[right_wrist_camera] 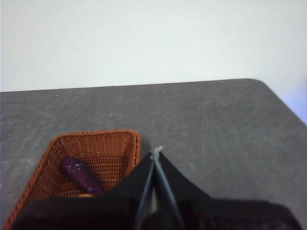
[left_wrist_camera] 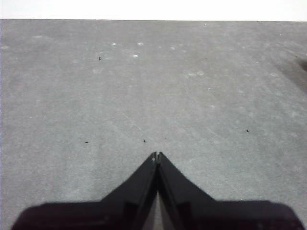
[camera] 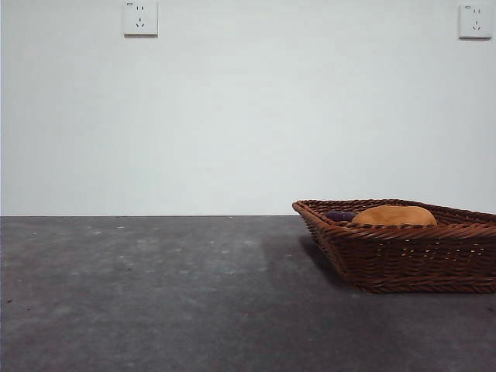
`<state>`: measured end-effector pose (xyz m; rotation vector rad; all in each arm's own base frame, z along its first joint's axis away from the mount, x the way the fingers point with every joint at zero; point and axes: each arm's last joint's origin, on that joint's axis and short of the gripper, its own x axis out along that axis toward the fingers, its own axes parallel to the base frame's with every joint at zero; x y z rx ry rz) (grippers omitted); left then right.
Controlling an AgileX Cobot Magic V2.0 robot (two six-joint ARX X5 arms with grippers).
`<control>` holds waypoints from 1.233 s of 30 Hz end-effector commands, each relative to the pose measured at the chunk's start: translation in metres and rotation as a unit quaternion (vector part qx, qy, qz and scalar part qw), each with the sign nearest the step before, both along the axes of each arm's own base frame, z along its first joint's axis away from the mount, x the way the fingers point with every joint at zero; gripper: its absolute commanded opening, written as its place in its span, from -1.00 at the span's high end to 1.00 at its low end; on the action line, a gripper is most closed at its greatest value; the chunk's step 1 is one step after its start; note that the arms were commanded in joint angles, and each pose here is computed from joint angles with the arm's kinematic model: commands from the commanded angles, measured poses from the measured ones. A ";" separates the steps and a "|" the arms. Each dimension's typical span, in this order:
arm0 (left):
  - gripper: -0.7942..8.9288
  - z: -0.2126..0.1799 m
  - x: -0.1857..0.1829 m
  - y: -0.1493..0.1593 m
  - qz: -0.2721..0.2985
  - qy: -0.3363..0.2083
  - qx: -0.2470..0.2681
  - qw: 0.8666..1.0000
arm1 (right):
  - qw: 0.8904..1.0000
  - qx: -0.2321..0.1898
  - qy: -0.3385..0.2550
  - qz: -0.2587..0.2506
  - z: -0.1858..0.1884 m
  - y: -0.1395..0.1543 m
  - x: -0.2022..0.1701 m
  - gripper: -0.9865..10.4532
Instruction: Help me put the vegetables on the table into the basket
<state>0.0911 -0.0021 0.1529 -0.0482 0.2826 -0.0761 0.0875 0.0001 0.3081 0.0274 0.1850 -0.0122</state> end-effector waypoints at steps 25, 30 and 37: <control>0.84 -0.002 0.000 0.000 0.003 0.005 -0.003 1.000 | 0.999 0.049 0.011 0.001 -0.156 0.002 0.007 0.82; 0.84 -0.003 0.001 0.000 0.003 0.008 -0.003 1.000 | 0.999 0.049 0.011 0.001 -0.156 0.002 0.007 0.82; 0.84 -0.003 0.001 0.000 0.003 0.008 -0.003 1.000 | 0.999 0.049 0.013 0.000 -0.156 0.002 0.006 0.82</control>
